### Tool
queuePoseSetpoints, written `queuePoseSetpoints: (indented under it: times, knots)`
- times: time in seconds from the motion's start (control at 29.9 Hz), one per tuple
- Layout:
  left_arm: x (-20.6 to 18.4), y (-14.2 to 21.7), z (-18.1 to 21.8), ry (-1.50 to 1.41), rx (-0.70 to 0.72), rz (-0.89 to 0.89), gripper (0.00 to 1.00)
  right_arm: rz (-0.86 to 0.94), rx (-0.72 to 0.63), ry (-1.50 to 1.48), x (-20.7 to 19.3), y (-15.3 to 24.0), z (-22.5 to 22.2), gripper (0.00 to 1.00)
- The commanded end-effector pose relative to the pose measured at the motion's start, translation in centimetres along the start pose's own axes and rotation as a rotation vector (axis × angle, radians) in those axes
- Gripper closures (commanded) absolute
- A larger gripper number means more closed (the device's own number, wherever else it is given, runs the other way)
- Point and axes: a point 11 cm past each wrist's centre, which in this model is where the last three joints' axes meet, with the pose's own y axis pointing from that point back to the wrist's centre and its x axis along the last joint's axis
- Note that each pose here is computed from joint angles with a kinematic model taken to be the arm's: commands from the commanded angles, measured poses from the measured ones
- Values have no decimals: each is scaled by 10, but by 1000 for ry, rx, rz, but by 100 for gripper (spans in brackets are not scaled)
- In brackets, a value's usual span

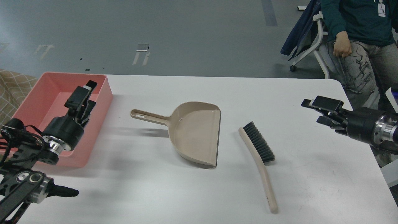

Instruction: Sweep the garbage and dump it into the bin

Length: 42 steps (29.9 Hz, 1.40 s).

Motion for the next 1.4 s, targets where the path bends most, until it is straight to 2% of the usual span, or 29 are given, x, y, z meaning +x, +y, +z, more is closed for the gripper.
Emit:
queuePoseSetpoints:
  times: [0.0, 0.13, 0.33, 0.57, 0.74, 0.94, 1.17, 1.37]
  knots:
    - [22, -15, 30, 75, -77, -5, 3, 103, 58, -60, 32, -2, -9, 2]
    - [37, -44, 71, 199, -162, -3, 3, 236, 148, -169, 77, -6, -21, 3]
    - [59, -79, 101, 213, -223, 40, 3, 331, 248, -309, 119, -26, -43, 4]
    - [31, -125, 113, 273, -228, -36, 3, 424, 379, -425, 148, -48, -57, 6]
    - [8, -170, 120, 422, -209, -61, 3, 468, 469, -542, 153, -71, -61, 6]
    - [-31, -198, 109, 541, -162, -100, 3, 476, 516, -616, 137, -97, -55, 4]
    - [-69, -209, 74, 636, -64, -91, 3, 474, 565, -766, 119, -121, -53, 4]
    - [-73, -214, 55, 690, -29, -57, 3, 466, 632, -884, 108, -133, -57, 4]
